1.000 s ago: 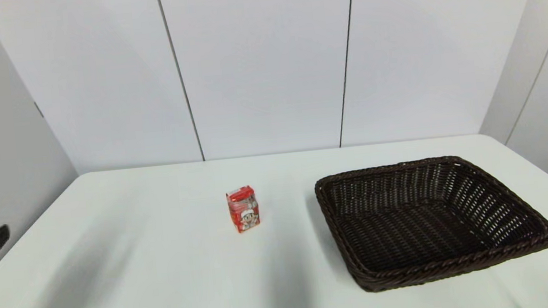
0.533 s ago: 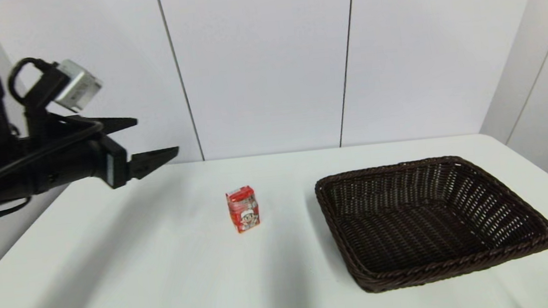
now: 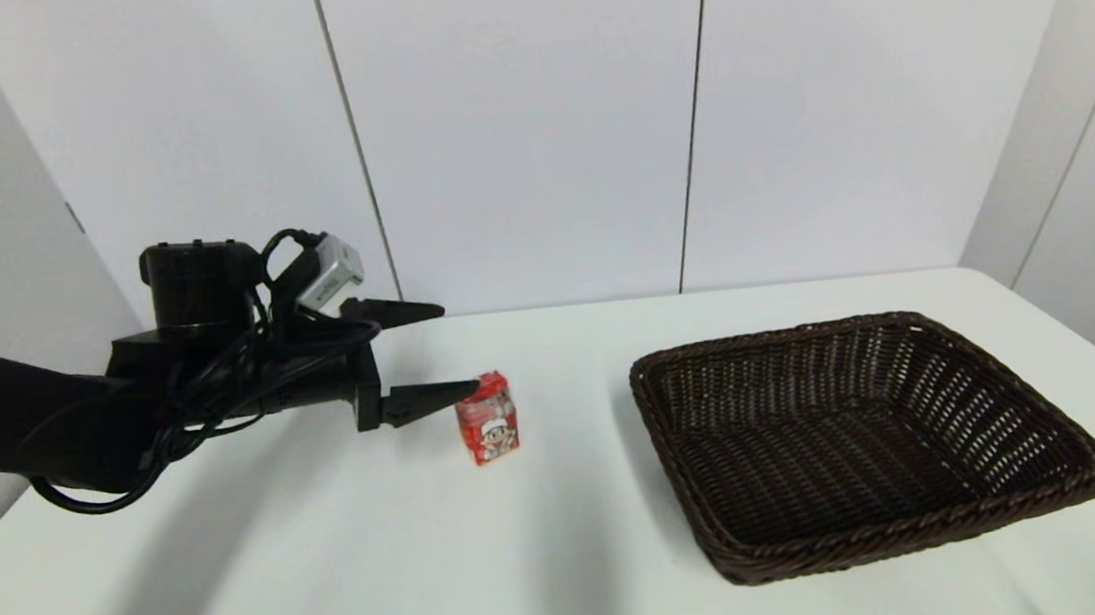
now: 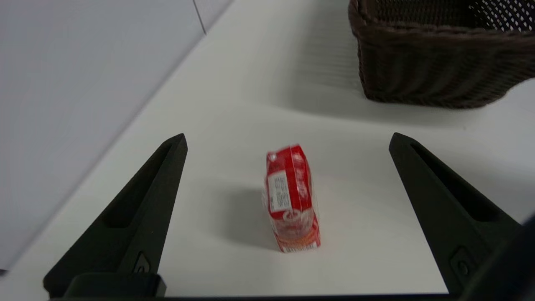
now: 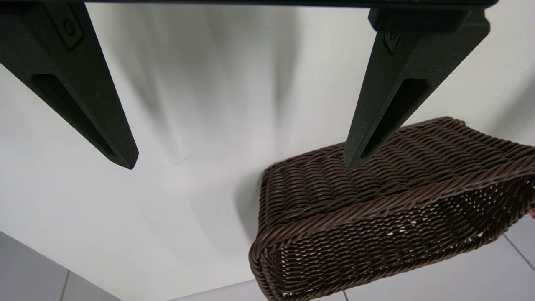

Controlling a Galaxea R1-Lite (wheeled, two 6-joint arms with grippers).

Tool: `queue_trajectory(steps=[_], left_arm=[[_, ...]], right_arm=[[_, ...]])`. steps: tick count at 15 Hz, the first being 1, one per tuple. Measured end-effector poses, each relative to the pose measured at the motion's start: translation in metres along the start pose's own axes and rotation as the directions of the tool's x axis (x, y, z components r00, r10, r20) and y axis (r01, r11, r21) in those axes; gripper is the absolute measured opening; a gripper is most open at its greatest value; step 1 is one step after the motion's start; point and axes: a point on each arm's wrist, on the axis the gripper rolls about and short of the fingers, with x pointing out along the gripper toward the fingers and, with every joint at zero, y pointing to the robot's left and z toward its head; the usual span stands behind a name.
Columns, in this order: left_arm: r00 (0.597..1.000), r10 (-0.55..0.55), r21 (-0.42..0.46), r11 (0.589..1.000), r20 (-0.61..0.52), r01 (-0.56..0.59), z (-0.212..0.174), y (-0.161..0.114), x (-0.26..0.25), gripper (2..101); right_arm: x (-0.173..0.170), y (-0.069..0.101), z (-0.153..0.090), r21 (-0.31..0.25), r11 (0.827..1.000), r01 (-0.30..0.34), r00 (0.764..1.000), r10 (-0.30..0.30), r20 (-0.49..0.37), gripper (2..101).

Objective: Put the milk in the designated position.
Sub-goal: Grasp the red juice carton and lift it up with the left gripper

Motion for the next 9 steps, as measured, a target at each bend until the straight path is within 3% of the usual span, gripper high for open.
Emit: queue_trajectory(steps=[4,9], left_arm=[[0.998,-0.048,-0.084,0.995,-0.037,0.045,-0.031,0.005,0.01,97.9],[0.997,-0.064,-0.107,0.993,-0.052,0.058,-0.053,0.014,0.026,97.9]], right_arm=[[0.0,0.0,0.0,0.0,1.0,0.0,1.0,0.0,0.0,97.3],[0.0,0.0,0.0,0.0,1.0,-0.001,1.0,0.001,0.0,97.3]])
